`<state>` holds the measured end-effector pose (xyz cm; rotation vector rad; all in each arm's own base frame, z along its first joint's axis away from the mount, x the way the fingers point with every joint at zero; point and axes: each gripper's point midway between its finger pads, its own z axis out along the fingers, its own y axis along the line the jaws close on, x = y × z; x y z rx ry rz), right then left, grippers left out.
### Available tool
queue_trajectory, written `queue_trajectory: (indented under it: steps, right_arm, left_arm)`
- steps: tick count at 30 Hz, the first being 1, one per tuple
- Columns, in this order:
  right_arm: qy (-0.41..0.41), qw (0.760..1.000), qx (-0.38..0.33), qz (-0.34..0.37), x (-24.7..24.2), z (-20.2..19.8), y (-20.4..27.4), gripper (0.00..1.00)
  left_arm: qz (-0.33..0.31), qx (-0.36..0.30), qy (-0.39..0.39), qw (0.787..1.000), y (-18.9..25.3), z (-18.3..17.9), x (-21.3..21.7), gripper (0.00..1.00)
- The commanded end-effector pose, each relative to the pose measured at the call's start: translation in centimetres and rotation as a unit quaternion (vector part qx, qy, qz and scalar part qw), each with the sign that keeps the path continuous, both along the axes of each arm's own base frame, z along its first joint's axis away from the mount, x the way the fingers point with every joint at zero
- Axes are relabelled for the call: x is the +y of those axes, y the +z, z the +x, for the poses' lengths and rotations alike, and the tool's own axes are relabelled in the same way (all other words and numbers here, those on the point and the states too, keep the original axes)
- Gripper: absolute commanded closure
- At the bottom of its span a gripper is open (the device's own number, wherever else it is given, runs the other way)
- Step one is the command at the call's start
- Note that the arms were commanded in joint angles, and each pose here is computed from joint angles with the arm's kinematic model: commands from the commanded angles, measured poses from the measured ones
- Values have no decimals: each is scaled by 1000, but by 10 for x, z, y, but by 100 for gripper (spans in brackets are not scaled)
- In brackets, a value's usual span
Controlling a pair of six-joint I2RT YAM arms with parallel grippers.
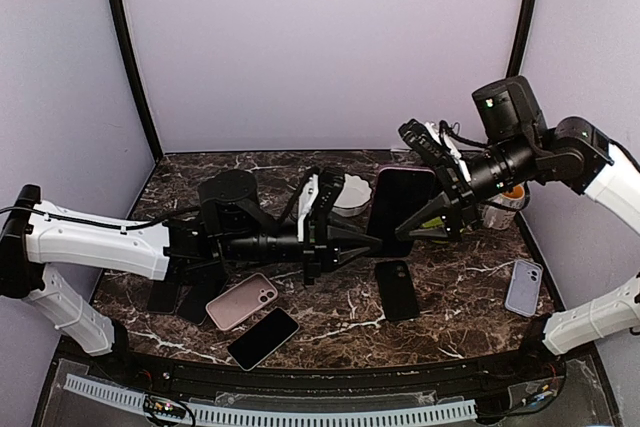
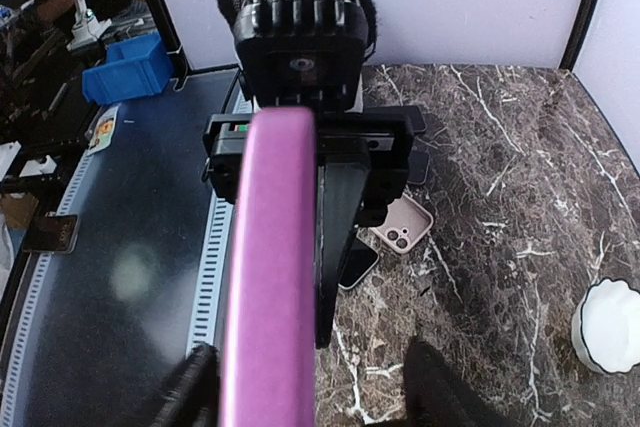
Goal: Put the phone into the phone case
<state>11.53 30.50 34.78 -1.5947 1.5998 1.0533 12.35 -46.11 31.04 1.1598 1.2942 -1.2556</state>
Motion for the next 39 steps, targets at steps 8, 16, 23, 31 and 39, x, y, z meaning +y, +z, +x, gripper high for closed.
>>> queue_trajectory:
  steps: [8, 16, 23, 31, 39]
  right_arm:
    - [-48, 969, 23, 240, 15, 7, 47, 1]
    - [-235, 907, 62, 344, 19, 63, 51, 2]
    - [-349, 874, 35, 336, 28, 88, 38, 2]
    - [-406, 876, -8, 259, 55, 112, 26, 1]
    - [-430, 875, -42, 218, 60, 127, 18, 1]
  left_arm:
    - [-146, -17, 174, 974, 44, 40, 43, 100]
    - [-144, 2, 297, 944, 37, 79, 58, 100]
    - [-115, 5, 338, 934, 33, 94, 56, 100]
    - [-108, 0, 335, 936, 34, 94, 51, 100]
    - [-106, -2, 323, 941, 36, 92, 45, 100]
